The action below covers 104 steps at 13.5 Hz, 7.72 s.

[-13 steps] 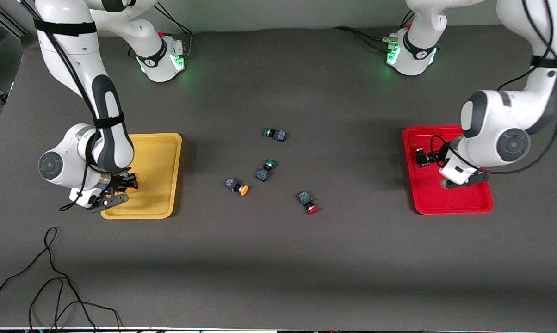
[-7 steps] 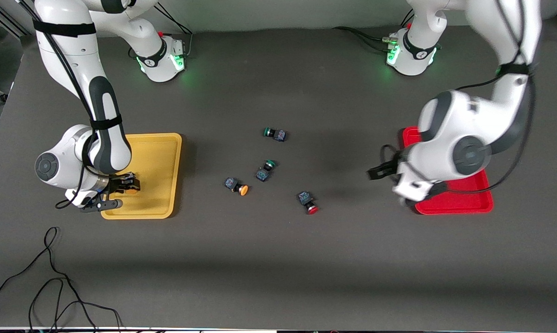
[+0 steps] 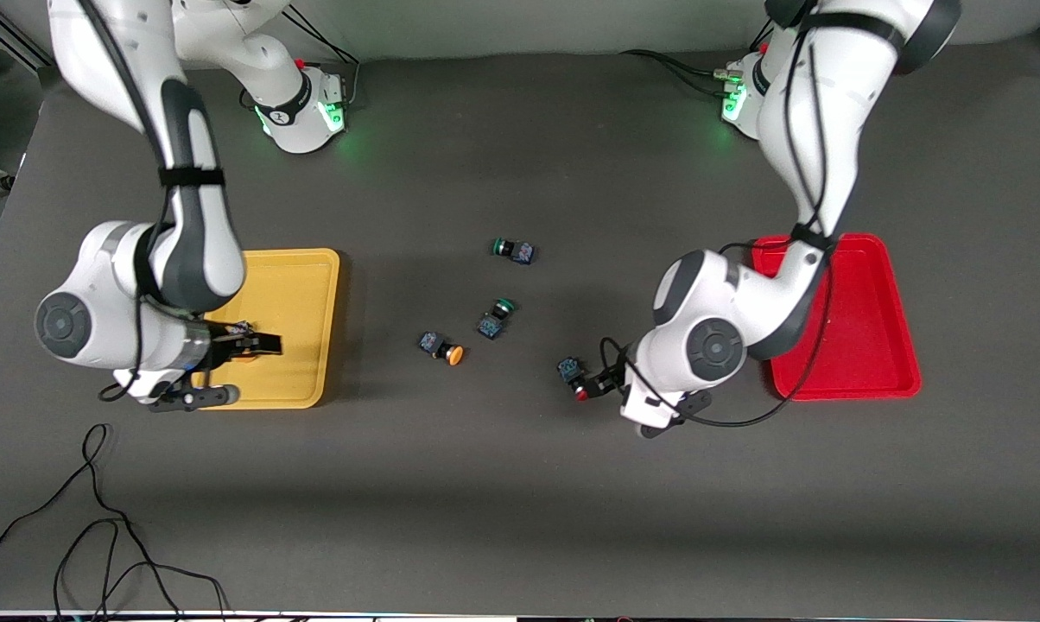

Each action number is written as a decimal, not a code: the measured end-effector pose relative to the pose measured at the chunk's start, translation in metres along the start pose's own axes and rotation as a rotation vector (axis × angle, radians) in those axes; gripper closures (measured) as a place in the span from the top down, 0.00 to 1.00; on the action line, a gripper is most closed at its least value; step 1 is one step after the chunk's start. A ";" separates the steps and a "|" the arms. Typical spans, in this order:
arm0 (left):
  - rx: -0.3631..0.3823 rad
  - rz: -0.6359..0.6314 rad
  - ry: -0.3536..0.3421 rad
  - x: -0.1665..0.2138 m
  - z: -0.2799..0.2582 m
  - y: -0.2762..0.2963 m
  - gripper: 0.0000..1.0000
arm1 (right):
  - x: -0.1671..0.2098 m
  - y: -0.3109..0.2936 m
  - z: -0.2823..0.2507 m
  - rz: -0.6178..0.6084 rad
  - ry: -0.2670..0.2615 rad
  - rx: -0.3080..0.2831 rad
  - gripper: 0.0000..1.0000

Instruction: Place red and yellow buttons in trays

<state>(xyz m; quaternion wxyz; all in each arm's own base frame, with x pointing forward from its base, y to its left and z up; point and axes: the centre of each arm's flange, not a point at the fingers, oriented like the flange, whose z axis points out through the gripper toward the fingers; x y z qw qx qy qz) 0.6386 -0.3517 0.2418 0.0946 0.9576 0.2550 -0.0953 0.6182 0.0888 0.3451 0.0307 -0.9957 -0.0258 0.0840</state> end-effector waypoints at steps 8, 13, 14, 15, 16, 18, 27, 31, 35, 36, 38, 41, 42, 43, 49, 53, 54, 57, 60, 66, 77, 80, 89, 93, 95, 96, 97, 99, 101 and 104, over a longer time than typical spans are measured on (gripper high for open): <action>-0.052 -0.019 0.062 -0.033 0.083 0.029 0.86 | -0.033 -0.199 0.012 -0.402 0.063 -0.064 1.00; 0.010 -0.002 0.058 -0.032 0.072 0.030 0.41 | -0.016 -0.204 0.050 -0.707 0.171 -0.133 1.00; 0.051 0.016 0.069 -0.031 0.064 0.028 0.41 | -0.015 -0.205 0.068 -0.733 0.189 -0.138 1.00; 0.116 0.037 0.086 -0.029 0.047 0.023 0.41 | -0.015 -0.209 0.086 -0.759 0.203 -0.152 1.00; 0.187 0.051 0.097 -0.024 0.019 0.015 0.41 | -0.016 -0.215 0.104 -0.784 0.216 -0.167 1.00; 0.270 0.109 0.088 -0.005 -0.055 -0.014 0.41 | -0.017 -0.227 0.137 -0.816 0.245 -0.198 1.00; 0.329 0.495 -0.011 0.108 -0.127 -0.347 0.41 | -0.029 -0.237 0.198 -0.795 0.285 -0.179 0.93; 0.289 0.561 0.057 0.115 -0.066 -0.417 0.41 | -0.027 -0.233 0.197 -0.783 0.279 -0.173 0.45; 0.283 0.575 0.057 0.116 -0.053 -0.415 0.41 | -0.022 -0.225 0.164 -0.732 0.223 -0.107 0.33; 0.283 0.575 0.060 0.116 -0.055 -0.414 0.41 | -0.019 -0.220 0.141 -0.695 0.200 -0.073 0.33; 0.283 0.575 0.072 0.118 -0.061 -0.412 0.60 | -0.014 -0.202 0.083 -0.564 0.144 -0.008 0.33; 0.297 0.569 0.064 0.124 -0.089 -0.406 0.94 | -0.012 -0.165 0.010 -0.375 0.074 0.015 0.33; 0.306 0.564 0.057 0.126 -0.110 -0.400 1.00 | -0.013 -0.149 -0.008 -0.318 0.058 -0.003 0.33; 0.316 0.561 0.062 0.125 -0.138 -0.393 1.00 | -0.013 -0.133 -0.021 -0.267 0.051 -0.017 0.33; 0.334 0.578 0.166 0.037 -0.324 -0.339 1.00 | -0.030 0.023 0.011 0.005 -0.038 -0.044 0.33; 0.292 0.596 0.205 -0.006 -0.368 -0.319 1.00 | -0.056 0.073 0.096 0.021 -0.018 -0.034 0.33; 0.268 0.595 0.203 -0.007 -0.368 -0.317 1.00 | -0.057 0.074 0.109 0.019 -0.025 -0.032 0.33; 0.241 0.611 0.201 -0.013 -0.370 -0.307 1.00 | -0.054 0.066 0.139 0.012 -0.045 -0.031 0.33; 0.242 0.633 0.190 -0.019 -0.374 -0.301 1.00 | -0.051 0.062 0.150 0.019 -0.043 -0.038 0.40; 0.282 0.609 0.200 -0.019 -0.383 -0.305 1.00 | -0.032 0.050 0.104 -0.007 0.004 -0.005 1.00; 0.304 0.583 0.183 -0.035 -0.365 -0.262 1.00 | -0.015 0.008 -0.114 -0.024 -0.048 -0.048 1.00; 0.306 0.559 0.182 -0.028 -0.373 -0.271 1.00 | -0.019 0.007 -0.139 0.043 -0.024 -0.092 1.00; 0.301 0.555 0.174 -0.015 -0.388 -0.295 1.00 | -0.062 0.046 -0.200 0.111 -0.002 -0.036 1.00; 0.298 0.569 0.188 -0.016 -0.395 -0.293 1.00 | -0.089 0.085 -0.221 0.158 0.028 -0.007 1.00; 0.296 0.571 0.194 -0.015 -0.398 -0.292 1.00 | -0.100 0.093 -0.229 0.174 0.042 -0.005 1.00; 0.296 0.572 0.194 -0.015 -0.398 -0.291 1.00 | -0.103 0.094 -0.232 0.177 0.047 -0.005 1.00; 0.296 0.572 0.194 -0.014 -0.398 -0.291 1.00 | -0.105 0.095 -0.234 0.178 0.052 -0.007 1.00; 0.296 0.572 0.195 -0.012 -0.398 -0.290 1.00 | -0.106 0.098 -0.235 0.179 0.054 -0.030 1.00; 0.296 0.572 0.196 -0.012 -0.399 -0.290 1.00 | -0.105 0.099 -0.233 0.177 0.050 -0.052 1.00; 0.297 0.571 0.195 -0.010 -0.398 -0.290 1.00 | -0.105 0.096 -0.233 0.172 0.050 -0.056 1.00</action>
